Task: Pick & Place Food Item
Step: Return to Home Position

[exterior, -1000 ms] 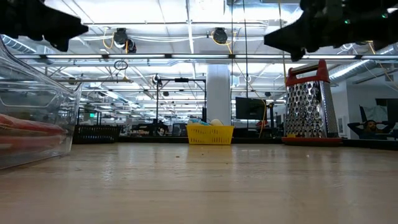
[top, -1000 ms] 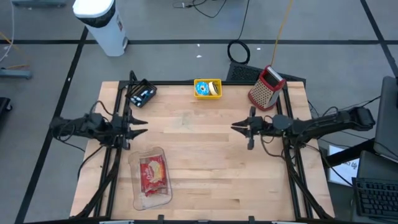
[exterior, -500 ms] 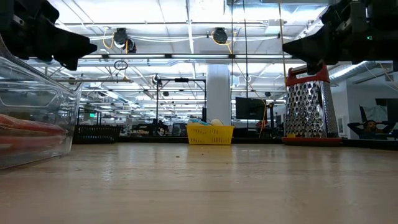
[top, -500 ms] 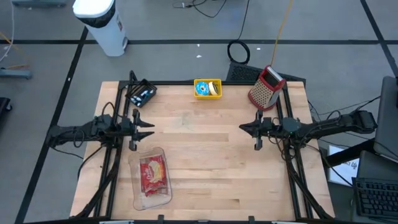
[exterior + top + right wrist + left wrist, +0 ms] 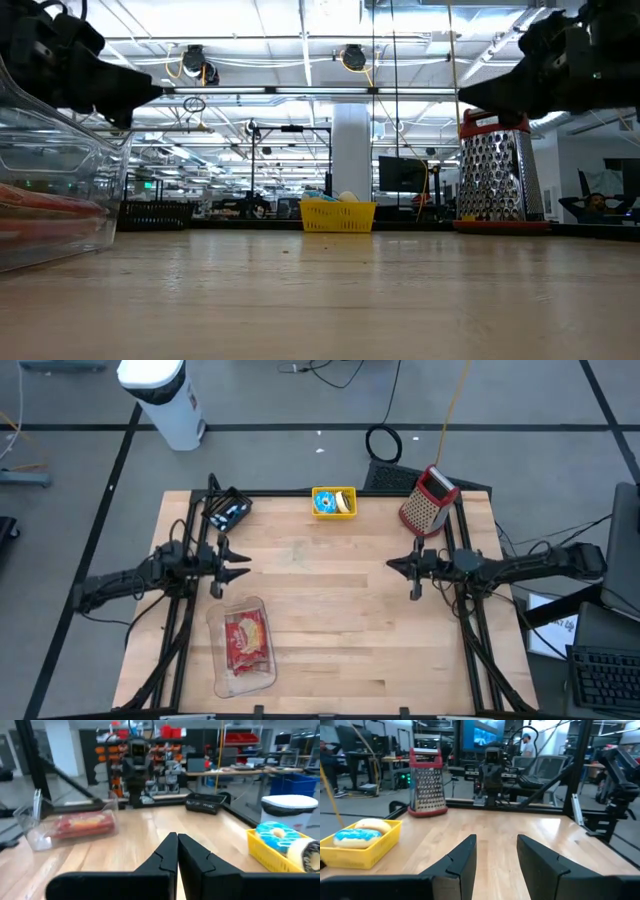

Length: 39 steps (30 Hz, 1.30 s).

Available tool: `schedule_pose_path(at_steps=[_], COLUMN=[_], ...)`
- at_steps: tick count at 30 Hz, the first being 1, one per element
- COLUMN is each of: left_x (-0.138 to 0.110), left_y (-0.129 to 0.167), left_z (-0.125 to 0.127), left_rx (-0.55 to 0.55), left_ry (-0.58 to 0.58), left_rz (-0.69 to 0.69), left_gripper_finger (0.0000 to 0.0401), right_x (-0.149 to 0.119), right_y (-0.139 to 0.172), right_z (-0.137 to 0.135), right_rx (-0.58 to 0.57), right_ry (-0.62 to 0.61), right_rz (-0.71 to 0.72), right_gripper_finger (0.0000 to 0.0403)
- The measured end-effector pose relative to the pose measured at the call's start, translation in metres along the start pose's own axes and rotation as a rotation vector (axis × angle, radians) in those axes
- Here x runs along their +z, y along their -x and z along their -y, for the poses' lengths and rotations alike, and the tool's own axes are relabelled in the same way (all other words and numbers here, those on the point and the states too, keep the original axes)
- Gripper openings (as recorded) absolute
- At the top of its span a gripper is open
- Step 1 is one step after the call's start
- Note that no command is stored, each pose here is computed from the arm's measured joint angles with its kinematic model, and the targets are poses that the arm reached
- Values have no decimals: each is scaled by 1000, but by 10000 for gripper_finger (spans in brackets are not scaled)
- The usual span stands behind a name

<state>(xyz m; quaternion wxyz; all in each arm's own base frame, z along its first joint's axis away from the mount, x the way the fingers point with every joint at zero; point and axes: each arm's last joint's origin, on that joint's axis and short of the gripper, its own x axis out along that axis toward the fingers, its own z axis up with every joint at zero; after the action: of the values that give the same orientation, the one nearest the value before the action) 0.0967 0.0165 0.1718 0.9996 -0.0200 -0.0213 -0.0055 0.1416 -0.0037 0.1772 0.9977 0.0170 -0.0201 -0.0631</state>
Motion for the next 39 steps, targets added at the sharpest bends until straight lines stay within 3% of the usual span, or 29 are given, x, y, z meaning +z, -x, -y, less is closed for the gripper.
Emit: schedule_pose_path(at_steps=[7,25,31,39], left_x=[1,0,0,0], left_y=[1,3,3,3], left_z=[-5,-11,-12,-12], left_rx=[34,72,81,83], left_ry=[-8,-26,-19,-75], left_rz=[7,-3,-4,-7], left_gripper_finger=[143,143,143,143], right_x=[8,-5,-9,-13], right_y=[14,27,28,28], right_z=[5,7,4,6], right_rx=[-18,-27,55,-7], right_ry=[-61,-42,-52,-64], right_rz=[125,-31,-73,-115], right_gripper_finger=[0,0,0,0])
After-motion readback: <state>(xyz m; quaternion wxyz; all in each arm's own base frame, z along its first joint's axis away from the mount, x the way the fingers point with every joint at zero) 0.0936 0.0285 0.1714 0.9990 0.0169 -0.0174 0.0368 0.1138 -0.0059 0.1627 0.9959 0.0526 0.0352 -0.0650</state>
